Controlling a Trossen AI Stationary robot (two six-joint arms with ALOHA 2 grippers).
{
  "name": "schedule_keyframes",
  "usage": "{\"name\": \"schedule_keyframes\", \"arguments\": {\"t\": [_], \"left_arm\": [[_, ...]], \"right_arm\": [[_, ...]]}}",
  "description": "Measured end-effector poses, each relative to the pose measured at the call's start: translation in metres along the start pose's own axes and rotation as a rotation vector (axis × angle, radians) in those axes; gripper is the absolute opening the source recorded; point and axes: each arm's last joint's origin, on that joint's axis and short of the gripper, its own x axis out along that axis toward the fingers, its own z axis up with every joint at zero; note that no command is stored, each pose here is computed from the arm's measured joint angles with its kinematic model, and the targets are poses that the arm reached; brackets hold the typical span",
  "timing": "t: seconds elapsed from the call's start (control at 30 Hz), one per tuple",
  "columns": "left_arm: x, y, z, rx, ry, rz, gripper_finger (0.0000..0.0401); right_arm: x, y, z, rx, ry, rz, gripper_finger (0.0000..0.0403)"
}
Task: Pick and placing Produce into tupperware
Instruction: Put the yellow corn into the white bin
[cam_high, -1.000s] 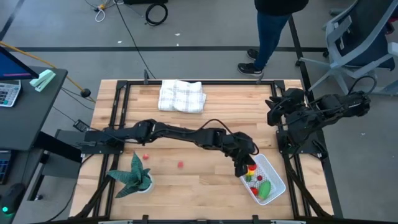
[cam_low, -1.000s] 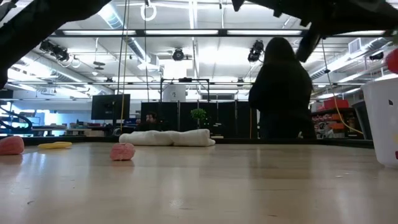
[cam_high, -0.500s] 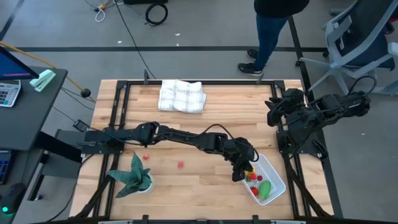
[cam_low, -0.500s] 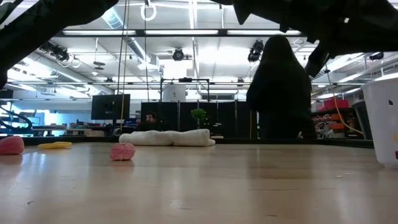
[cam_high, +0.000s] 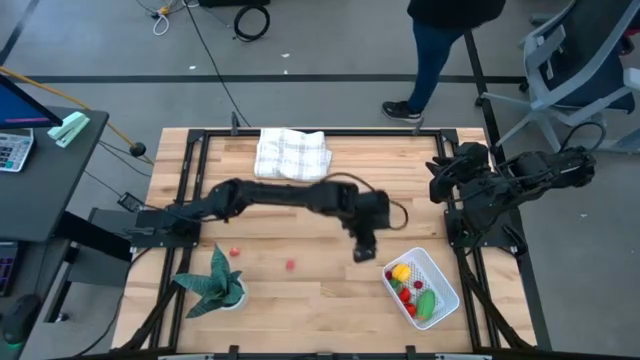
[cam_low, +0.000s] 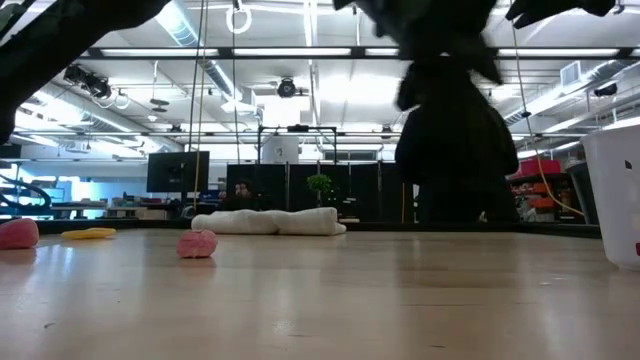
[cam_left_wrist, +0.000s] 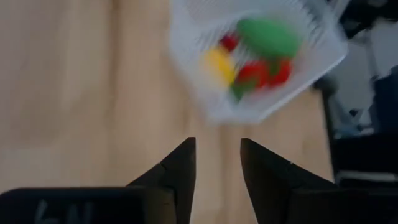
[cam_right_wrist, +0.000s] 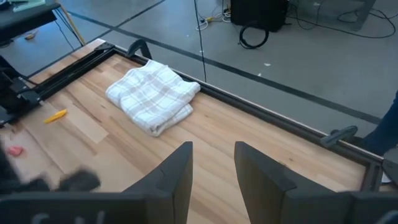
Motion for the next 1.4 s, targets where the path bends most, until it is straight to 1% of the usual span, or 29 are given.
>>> {"name": "schedule_keyframes", "arguments": {"t": [0.07,0.2,0.3,0.37,0.4,0.47,0.57,0.6,0.7,0.77,0.87,0.93,1.07,1.17,1.23,1.33,1.4], "left_arm": [[-0.011,0.009,-0.005,-0.023,0.075,0.028,0.0137],[-0.035,0.016,-0.020,-0.014,0.259,0.065,0.0152],[-0.049,0.017,-0.037,-0.012,0.452,0.080,0.0167],[-0.055,0.018,-0.050,-0.009,0.591,0.120,0.0175],[-0.056,0.019,-0.052,0.002,0.622,0.145,0.0179],[-0.057,0.020,-0.054,0.028,0.615,0.199,0.0184],[-0.063,0.027,-0.058,0.023,0.641,0.296,0.0184],[-0.067,0.030,-0.060,0.008,0.635,0.323,0.0181],[-0.082,0.040,-0.071,-0.072,0.671,0.355,0.0171],[-0.096,0.046,-0.082,-0.145,0.683,0.379,0.0165],[-0.121,0.054,-0.108,-0.267,0.717,0.424,0.0157],[-0.138,0.056,-0.130,-0.371,0.746,0.467,0.0152],[-0.166,0.055,-0.180,-0.561,0.729,0.588,0.0142],[-0.173,0.055,-0.217,-0.695,0.657,0.638,0.0136],[-0.174,0.056,-0.237,-0.778,0.585,0.656,0.0133],[-0.171,0.060,-0.259,-0.893,0.436,0.659,0.0134],[-0.169,0.062,-0.275,-0.948,0.373,0.656,0.0137]], "right_arm": [[0.000,0.001,0.000,0.017,0.001,-0.001,0.0128],[0.001,0.003,-0.001,0.058,0.003,-0.005,0.0128],[0.003,0.006,-0.002,0.059,0.007,-0.010,0.0128],[0.005,0.009,-0.003,0.051,0.011,-0.015,0.0128],[0.006,0.011,-0.003,0.047,0.013,-0.017,0.0128],[0.008,0.015,-0.004,0.034,0.018,-0.024,0.0128],[0.011,0.021,-0.006,0.016,0.033,-0.032,0.0128],[0.012,0.023,-0.007,0.010,0.045,-0.031,0.0128],[0.015,0.029,-0.011,-0.009,0.090,-0.027,0.0128],[0.017,0.032,-0.012,-0.016,0.109,-0.028,0.0128],[0.019,0.035,-0.014,0.003,0.117,-0.035,0.0128],[0.019,0.035,-0.014,0.023,0.117,-0.038,0.0128],[0.020,0.036,-0.014,0.043,0.110,-0.045,0.0128],[0.020,0.036,-0.014,0.042,0.092,-0.054,0.0128],[0.021,0.036,-0.013,0.039,0.070,-0.063,0.0128],[0.021,0.036,-0.013,0.038,0.049,-0.072,0.0128],[0.021,0.036,-0.012,0.039,0.045,-0.074,0.0128]]}}
